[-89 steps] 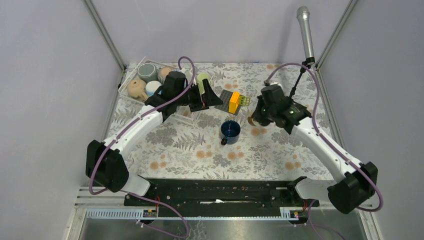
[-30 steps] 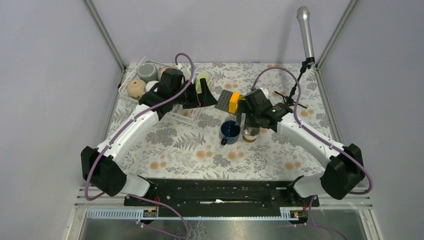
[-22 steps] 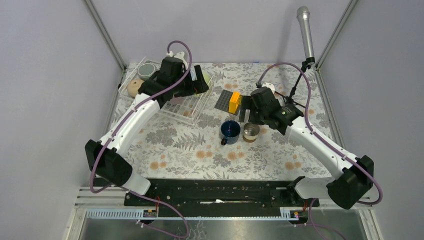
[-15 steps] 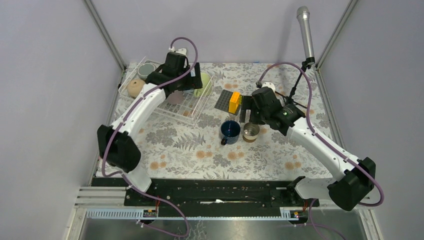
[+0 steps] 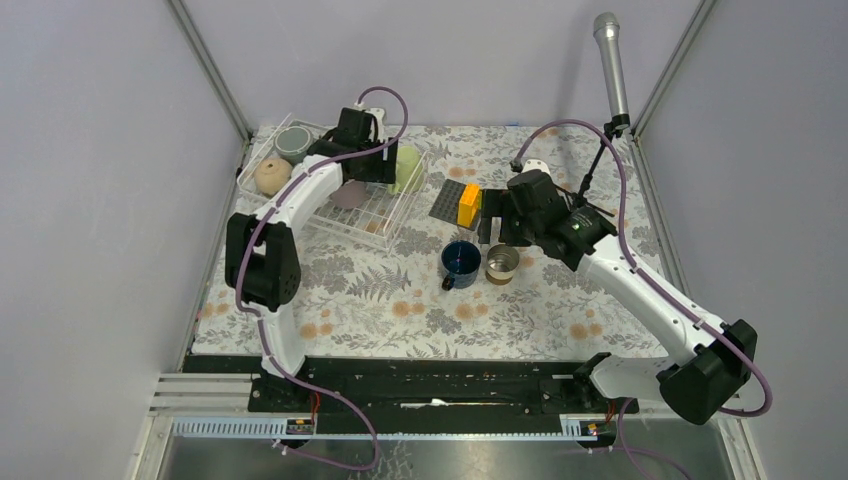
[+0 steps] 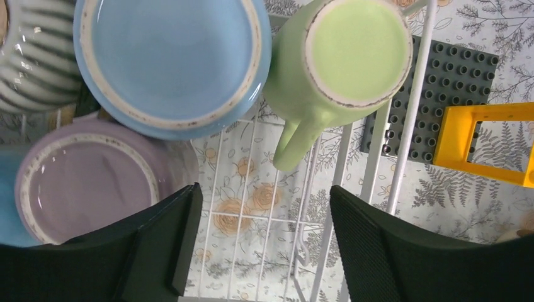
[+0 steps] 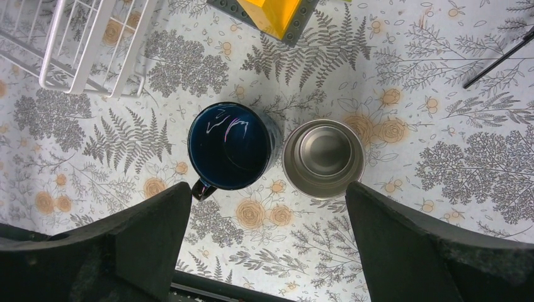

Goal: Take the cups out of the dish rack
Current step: Unload the cup from the dish rack.

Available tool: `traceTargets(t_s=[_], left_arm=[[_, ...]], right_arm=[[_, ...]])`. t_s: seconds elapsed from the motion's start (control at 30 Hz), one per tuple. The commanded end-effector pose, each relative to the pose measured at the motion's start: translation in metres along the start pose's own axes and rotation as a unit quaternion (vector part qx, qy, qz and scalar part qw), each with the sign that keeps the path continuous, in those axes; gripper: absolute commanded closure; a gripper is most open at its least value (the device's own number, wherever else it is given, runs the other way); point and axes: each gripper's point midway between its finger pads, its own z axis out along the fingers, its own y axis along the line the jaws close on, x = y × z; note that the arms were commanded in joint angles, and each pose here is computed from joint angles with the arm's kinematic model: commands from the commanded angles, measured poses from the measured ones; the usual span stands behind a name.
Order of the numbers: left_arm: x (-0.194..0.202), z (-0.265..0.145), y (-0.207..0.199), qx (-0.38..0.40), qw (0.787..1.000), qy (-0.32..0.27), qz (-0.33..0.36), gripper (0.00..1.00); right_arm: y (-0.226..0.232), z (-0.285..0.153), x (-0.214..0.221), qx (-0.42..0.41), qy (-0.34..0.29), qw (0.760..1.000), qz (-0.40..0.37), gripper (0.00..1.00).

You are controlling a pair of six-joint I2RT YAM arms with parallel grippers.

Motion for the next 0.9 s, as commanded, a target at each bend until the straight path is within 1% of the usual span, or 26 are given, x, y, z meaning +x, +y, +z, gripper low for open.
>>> traceTargets(t_s=[0.0,0.07,0.3,0.37,0.57,0.87], left_arm=[[-0.034,-0.001,-0.015,0.049,0.996,-0.049,0.053,0.24],[-0.031,0.003,-0.018,0.06,0.995,-0.044,0.065,0.27],[-0.023,0.026,-0.007,0.054,0.995,-0.022,0.086,0.34],[-0.02,0.031,-0.006,0.062,0.993,-0.02,0.096,0.37],[-0.016,0.043,-0.011,0.09,0.988,-0.019,0.123,0.41],[-0.008,0.063,-0.017,0.113,0.985,-0.01,0.128,0.49]], right_arm=[[0.009,-0.015,-0.013,-0.019,-0.017,1.0,-0.006,0.0],[0.01,-0.014,-0.013,-0.021,-0.015,1.0,-0.005,0.0],[0.01,-0.015,-0.014,-0.018,-0.014,1.0,-0.005,0.0],[0.009,-0.014,-0.013,-0.018,-0.012,1.0,-0.005,0.0],[0.011,-0.011,-0.009,-0.021,-0.003,1.0,-0.006,0.0],[0.011,-0.008,-0.007,-0.02,0.002,1.0,-0.009,0.0]])
